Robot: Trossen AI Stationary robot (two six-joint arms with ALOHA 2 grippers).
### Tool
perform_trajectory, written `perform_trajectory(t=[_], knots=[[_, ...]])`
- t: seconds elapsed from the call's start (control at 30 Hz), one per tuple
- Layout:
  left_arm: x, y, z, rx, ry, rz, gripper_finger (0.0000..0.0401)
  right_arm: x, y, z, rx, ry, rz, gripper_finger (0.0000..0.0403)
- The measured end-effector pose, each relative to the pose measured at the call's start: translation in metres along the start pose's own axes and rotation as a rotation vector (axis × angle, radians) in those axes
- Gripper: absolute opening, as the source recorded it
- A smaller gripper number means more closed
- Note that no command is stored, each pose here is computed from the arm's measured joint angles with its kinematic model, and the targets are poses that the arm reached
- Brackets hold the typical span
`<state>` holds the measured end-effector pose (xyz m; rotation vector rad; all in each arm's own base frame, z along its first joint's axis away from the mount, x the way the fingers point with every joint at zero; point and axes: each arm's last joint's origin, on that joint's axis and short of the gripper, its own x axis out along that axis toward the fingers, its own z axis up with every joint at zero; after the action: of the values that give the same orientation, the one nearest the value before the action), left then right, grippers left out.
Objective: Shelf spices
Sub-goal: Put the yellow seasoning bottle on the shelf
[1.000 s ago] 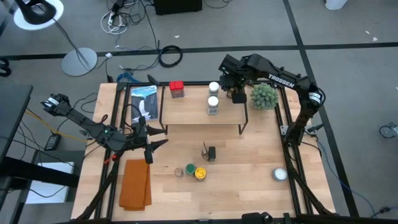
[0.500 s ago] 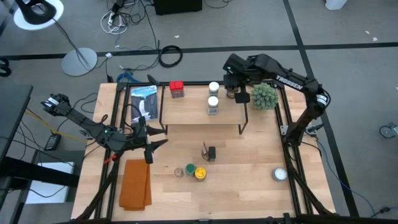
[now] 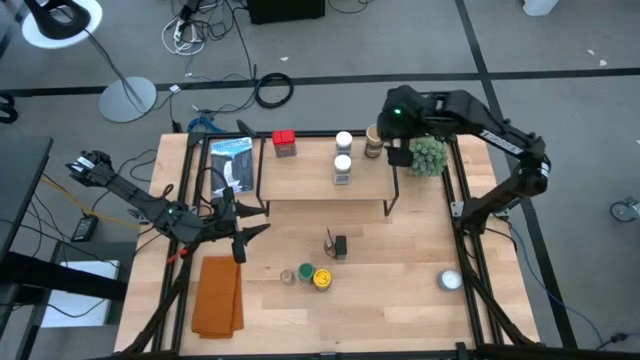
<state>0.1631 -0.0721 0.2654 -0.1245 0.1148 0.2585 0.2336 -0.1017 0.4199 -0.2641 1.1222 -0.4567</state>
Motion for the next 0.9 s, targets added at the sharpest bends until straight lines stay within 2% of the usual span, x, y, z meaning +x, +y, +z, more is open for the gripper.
perform_trajectory(t=[0.13, 0.2, 0.33, 0.43, 0.6, 0.8, 0.9], knots=[[0.0, 0.0, 0.0, 0.0, 0.0, 0.0, 0.0198, -0.022, 0.006, -0.01, 0.339, -0.047, 0.053, 0.0395], [0.0, 0.0, 0.0, 0.0, 0.0, 0.0, 0.0198, -0.033, 0.011, -0.016, 0.423, -0.058, 0.124, 0.0394], [0.0, 0.0, 0.0, 0.0, 0.0, 0.0, 0.0198, -0.05, 0.024, -0.025, 0.508, -0.06, 0.278, 0.0393], [0.0, 0.0, 0.0, 0.0, 0.0, -0.001, 0.0198, -0.053, 0.044, -0.03, 0.497, -0.054, 0.33, 0.0393], [0.0, 0.0, 0.0, 0.0, 0.0, -0.001, 0.0198, -0.043, 0.086, -0.038, 0.465, -0.062, 0.342, 0.0392], [0.0, 0.0, 0.0, 0.0, 0.0, 0.0, 0.0198, -0.022, 0.15, -0.053, 0.454, -0.093, 0.419, 0.0392], [0.0, 0.0, 0.0, 0.0, 0.0, 0.0, 0.0198, -0.008, 0.185, -0.061, 0.442, -0.166, 0.431, 0.0389]])
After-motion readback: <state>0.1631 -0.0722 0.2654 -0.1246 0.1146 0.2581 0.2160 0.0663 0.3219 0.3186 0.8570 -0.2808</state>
